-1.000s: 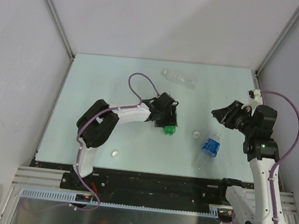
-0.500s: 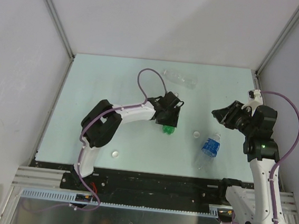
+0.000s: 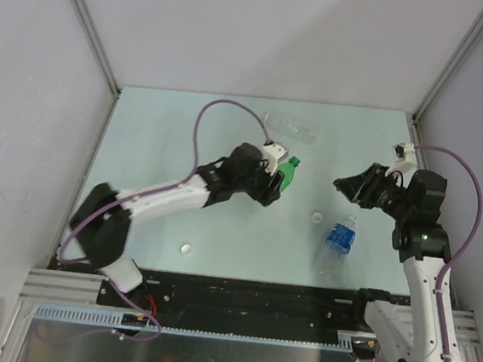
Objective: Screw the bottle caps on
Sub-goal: Pick up the plastic bottle at the center of the board, then screw the bottle cap onto the plastic bottle.
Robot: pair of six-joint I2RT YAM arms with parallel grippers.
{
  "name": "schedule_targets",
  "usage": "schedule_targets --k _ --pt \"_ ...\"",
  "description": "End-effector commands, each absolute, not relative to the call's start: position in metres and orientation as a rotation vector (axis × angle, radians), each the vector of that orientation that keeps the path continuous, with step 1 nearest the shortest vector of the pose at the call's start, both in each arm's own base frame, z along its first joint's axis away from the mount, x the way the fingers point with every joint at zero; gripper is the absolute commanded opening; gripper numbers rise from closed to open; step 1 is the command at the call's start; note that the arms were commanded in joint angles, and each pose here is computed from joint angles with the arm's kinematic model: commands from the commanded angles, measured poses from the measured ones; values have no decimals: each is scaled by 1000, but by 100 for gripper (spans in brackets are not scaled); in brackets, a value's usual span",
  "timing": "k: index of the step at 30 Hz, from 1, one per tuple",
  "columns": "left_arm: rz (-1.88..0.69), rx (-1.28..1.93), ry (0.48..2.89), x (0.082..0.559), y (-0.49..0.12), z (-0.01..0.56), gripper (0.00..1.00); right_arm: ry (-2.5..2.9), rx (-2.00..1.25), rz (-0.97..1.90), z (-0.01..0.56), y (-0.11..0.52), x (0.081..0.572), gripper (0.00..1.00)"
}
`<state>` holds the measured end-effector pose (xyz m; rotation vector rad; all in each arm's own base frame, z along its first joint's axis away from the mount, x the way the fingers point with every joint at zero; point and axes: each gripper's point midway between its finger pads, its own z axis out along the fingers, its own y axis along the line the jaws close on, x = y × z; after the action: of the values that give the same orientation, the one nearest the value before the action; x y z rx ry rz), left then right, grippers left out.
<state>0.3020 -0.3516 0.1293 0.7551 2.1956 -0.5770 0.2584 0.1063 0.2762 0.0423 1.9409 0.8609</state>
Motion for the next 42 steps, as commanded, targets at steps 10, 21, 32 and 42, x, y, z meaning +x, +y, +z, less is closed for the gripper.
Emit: schedule_targets --k 10,21,32,42 --pt "-1140 1408 1383 164 -350 192 0 1777 -554 956 316 187 203 29" --pt "-1046 1393 1251 158 -334 218 0 1735 -735 973 316 197 174 32" --pt "-1035 1238 1380 174 -334 233 0 1612 -826 1043 335 212 163 32" --pt "-935 1059 1443 194 -319 249 0 1530 -829 1043 352 213 160 32"
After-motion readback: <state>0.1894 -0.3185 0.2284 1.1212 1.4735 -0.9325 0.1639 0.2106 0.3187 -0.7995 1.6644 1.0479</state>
